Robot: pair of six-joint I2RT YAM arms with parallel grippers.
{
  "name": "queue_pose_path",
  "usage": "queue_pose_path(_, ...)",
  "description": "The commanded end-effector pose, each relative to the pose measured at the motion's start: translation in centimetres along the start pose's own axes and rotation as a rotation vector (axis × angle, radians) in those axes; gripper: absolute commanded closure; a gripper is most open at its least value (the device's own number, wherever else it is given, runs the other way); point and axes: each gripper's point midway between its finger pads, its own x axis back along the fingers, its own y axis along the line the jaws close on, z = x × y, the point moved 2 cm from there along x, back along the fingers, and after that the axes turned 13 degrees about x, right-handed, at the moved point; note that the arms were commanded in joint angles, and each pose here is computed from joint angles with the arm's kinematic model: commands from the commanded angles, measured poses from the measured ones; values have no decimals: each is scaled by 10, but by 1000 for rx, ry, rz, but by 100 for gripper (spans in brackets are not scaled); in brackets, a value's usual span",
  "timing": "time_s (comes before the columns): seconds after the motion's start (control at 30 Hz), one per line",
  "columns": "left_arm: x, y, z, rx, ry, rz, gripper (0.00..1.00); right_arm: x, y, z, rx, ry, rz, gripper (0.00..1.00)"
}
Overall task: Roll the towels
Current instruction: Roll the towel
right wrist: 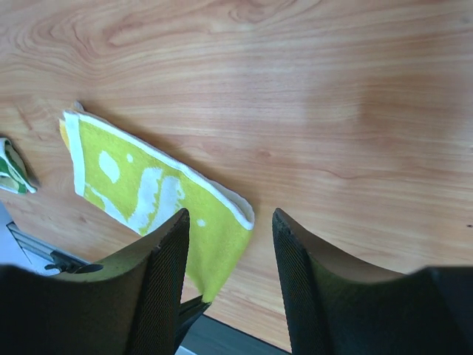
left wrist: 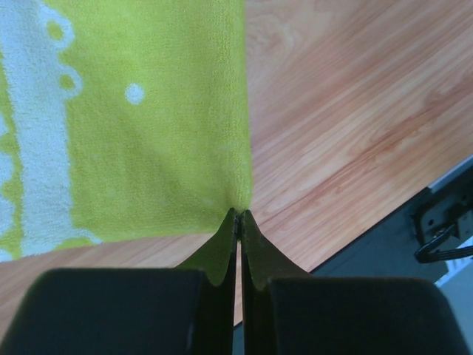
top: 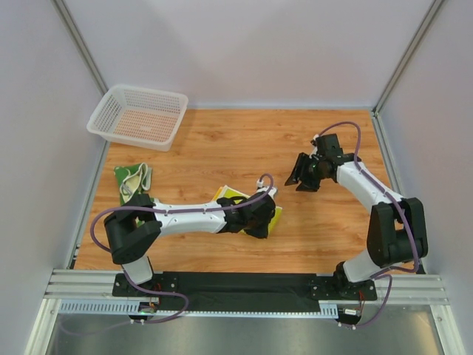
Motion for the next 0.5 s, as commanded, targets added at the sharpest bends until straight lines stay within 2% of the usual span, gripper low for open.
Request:
queue_pose_path(0.0,3,-14,-6,105,-16,119,100,28,0,-15,58,-55,34,50)
queue_pose_path(0.17,4,-6,-9,237,19,201,100,44,13,-16,81,-74,-7,50)
queue_pose_path(0.47,17,2,-19,334,-21,292,100,50,22,-15,109,-71,-58,51)
